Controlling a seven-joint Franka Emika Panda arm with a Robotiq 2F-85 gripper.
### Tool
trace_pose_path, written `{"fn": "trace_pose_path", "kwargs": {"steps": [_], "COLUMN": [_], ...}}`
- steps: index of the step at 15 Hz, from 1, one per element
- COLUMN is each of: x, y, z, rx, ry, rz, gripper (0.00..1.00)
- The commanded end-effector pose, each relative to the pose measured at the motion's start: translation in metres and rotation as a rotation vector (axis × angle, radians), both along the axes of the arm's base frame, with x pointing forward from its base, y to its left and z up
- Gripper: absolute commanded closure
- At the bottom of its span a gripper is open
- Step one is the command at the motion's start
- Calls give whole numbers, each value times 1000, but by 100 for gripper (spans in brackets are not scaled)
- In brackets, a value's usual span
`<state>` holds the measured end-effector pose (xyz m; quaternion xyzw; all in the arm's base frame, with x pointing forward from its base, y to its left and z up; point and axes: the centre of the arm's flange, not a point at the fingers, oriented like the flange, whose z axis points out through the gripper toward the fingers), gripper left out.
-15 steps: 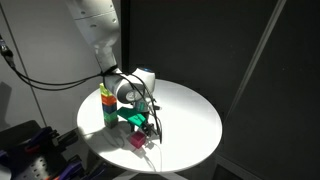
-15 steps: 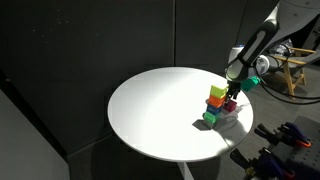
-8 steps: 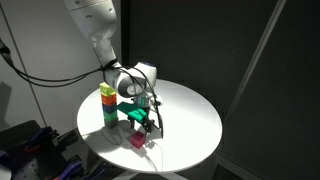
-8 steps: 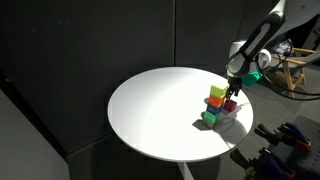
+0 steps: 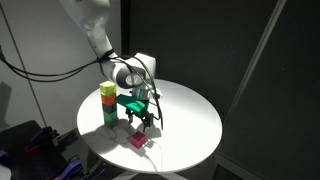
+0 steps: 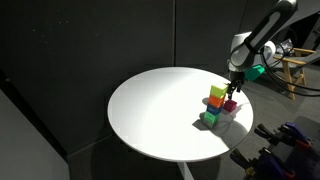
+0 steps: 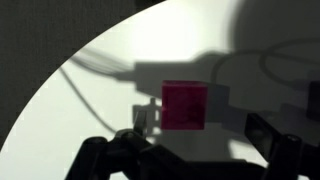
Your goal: Put the pink block on the table
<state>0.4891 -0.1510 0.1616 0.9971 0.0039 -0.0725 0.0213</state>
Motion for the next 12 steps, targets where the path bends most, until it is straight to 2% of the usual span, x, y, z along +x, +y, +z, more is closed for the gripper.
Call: {"fn": "trace_pose_path", "kwargs": {"steps": [1,9,12], "x": [-15,-35,-43], "y": [8,18,21], "z": [32,71,85], "rx": [-28,-72,-65], "ry": [14,61,77], "rz": [-11,-51,-52], "gripper": [0,0,0]}}
